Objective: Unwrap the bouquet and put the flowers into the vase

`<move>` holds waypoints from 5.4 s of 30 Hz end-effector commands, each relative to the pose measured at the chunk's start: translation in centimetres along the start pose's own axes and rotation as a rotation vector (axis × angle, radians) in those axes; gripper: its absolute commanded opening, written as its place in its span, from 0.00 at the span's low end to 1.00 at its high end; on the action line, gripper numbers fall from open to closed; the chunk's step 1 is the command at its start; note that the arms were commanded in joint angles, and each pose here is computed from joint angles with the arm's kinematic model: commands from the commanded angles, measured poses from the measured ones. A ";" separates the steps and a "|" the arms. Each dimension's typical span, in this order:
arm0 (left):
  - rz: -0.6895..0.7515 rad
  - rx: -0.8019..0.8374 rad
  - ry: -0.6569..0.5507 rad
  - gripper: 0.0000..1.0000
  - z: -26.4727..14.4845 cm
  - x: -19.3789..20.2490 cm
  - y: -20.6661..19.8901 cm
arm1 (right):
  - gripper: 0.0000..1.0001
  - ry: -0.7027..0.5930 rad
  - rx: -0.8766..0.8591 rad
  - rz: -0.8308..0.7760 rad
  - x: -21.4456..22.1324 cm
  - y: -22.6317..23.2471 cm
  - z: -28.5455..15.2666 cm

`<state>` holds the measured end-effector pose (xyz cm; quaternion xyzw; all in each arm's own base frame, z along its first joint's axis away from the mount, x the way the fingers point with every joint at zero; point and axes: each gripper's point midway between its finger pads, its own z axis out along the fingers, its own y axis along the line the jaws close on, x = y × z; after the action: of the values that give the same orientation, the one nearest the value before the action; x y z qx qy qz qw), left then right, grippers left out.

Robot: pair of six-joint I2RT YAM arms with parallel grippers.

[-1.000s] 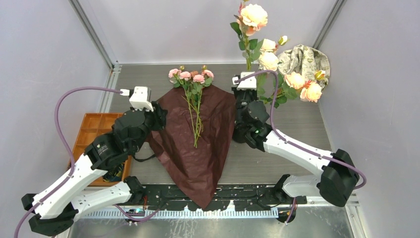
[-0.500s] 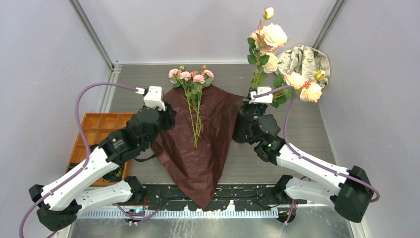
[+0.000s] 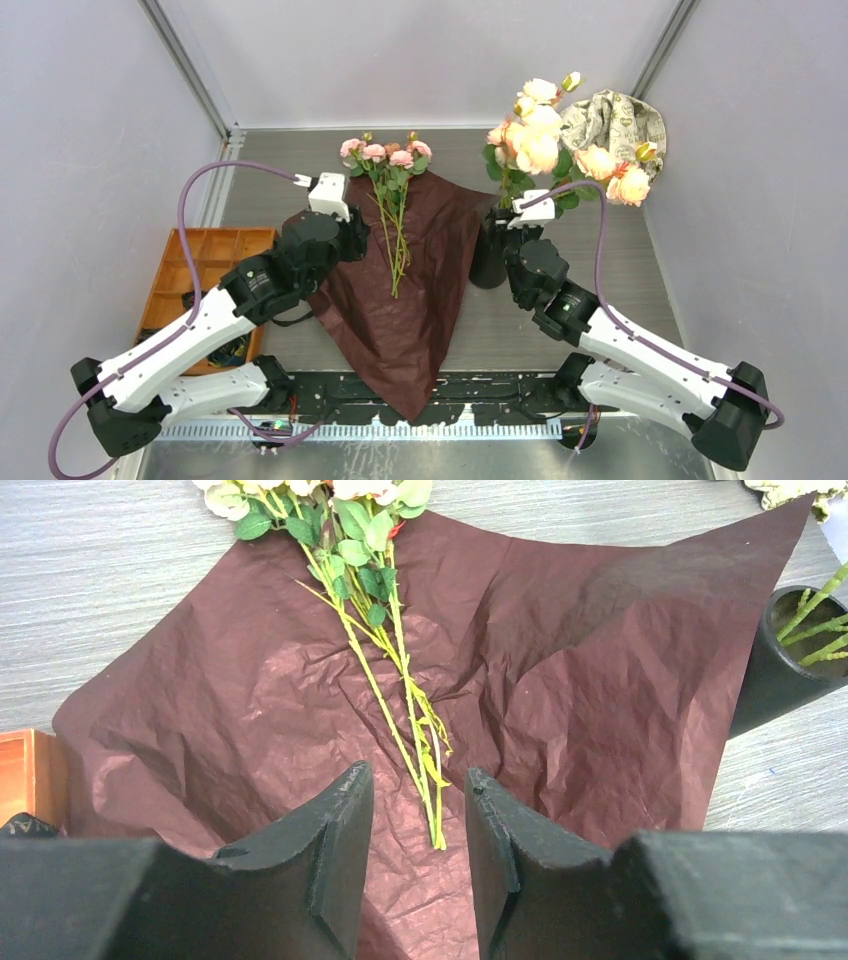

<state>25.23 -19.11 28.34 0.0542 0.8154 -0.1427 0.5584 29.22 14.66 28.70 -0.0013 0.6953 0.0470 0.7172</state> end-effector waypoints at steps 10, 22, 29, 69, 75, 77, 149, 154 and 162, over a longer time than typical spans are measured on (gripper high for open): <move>-0.035 0.020 0.014 0.43 1.9 0.1 -1.9 | 0.72 0.080 -0.184 0.245 -1.9 0.8 -4.8; -0.051 -0.079 0.209 0.53 7.0 2.9 -1.9 | 0.71 0.032 -0.289 0.397 -6.1 -2.4 -10.4; -0.367 -0.087 0.388 0.47 14.0 4.2 2.9 | 0.70 0.024 -0.357 0.447 -7.9 -2.9 -12.5; -0.361 -0.416 0.590 0.30 33.4 10.3 12.7 | 0.69 0.055 -0.313 0.465 -5.6 -5.3 -14.1; -0.360 -0.433 0.602 0.28 33.4 11.2 13.4 | 0.69 0.046 -0.300 0.476 -5.6 -5.8 -14.3; -0.363 -0.433 0.607 0.25 33.4 11.4 13.5 | 0.69 0.050 -0.299 0.474 -5.5 -5.8 -14.3; 0.040 0.573 -0.870 0.08 -3.7 -30.1 -24.2 | 0.69 0.021 -0.357 0.551 -5.7 -7.3 -17.3; 0.038 0.568 -0.863 0.08 -2.4 -29.3 -24.9 | 0.69 0.024 -0.362 0.551 -5.6 -7.1 -17.3; -0.002 0.595 -0.860 0.08 -2.5 -28.9 -25.0 | 0.69 0.024 -0.363 0.549 -5.6 -7.1 -17.3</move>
<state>28.67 -42.60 55.98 0.1930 0.4862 -0.3489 0.7776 12.67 6.27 32.11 0.0605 0.6722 0.3530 0.6479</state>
